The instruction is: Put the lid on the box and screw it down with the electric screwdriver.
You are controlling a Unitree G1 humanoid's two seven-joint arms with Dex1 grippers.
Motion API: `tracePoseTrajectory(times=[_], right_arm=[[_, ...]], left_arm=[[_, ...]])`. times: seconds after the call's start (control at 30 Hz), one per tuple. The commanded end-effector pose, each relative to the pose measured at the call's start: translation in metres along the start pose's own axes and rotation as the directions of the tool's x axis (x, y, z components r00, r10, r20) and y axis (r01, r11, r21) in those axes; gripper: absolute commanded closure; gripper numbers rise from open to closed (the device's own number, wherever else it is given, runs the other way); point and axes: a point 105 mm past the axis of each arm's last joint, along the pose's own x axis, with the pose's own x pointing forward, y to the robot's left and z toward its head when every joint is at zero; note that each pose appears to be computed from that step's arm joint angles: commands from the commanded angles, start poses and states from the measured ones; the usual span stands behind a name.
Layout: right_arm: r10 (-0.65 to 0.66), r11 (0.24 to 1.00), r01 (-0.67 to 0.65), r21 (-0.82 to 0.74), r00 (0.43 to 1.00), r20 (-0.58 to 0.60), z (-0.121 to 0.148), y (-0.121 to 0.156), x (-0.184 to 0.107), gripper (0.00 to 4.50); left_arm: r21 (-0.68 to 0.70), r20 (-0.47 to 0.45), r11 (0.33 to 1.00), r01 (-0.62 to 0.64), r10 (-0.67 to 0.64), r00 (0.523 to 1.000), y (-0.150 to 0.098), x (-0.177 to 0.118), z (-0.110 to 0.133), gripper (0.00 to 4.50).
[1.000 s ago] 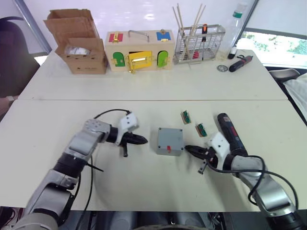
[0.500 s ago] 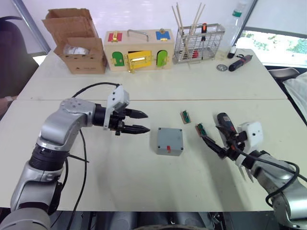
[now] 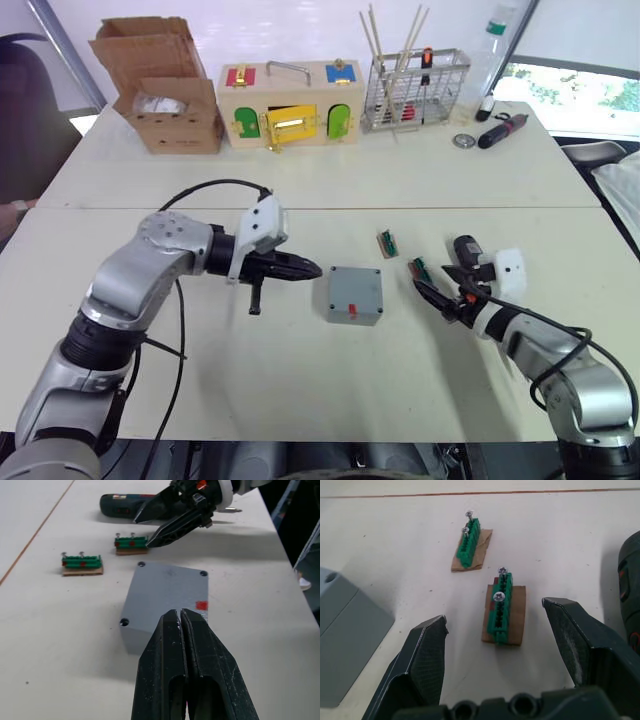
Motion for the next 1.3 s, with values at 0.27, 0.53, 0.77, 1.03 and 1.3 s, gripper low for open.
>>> tracePoseTrajectory(times=[0.27,0.53,0.77,1.03,1.3], right_arm=[[-0.014,1.0,0.016,-0.021,0.997,0.075,0.014,-0.003,0.01,1.83],[-0.006,0.998,0.01,-0.055,0.998,0.066,0.011,0.001,0.012,2.77],[-0.016,0.999,0.019,-0.049,0.998,0.065,0.01,-0.001,0.012,3.03],[-0.016,0.998,0.02,-0.053,0.998,0.065,0.009,-0.002,0.012,4.44],[-0.031,0.998,0.036,-0.057,0.995,0.091,0.015,-0.003,0.01,4.44]], left_arm=[[0.022,-0.033,1.0,0.02,-0.019,0.999,-0.012,0.002,-0.008,4.5],[0.003,-0.038,1.0,0.024,-0.023,0.999,-0.013,0.003,-0.012,4.5],[0.004,-0.043,1.0,0.02,-0.02,0.999,-0.013,0.006,-0.014,4.5],[0.014,-0.054,1.0,0.016,-0.015,0.998,-0.012,0.006,-0.015,4.5],[0.018,-0.06,1.0,0.015,-0.014,0.998,-0.012,0.006,-0.016,4.5]])
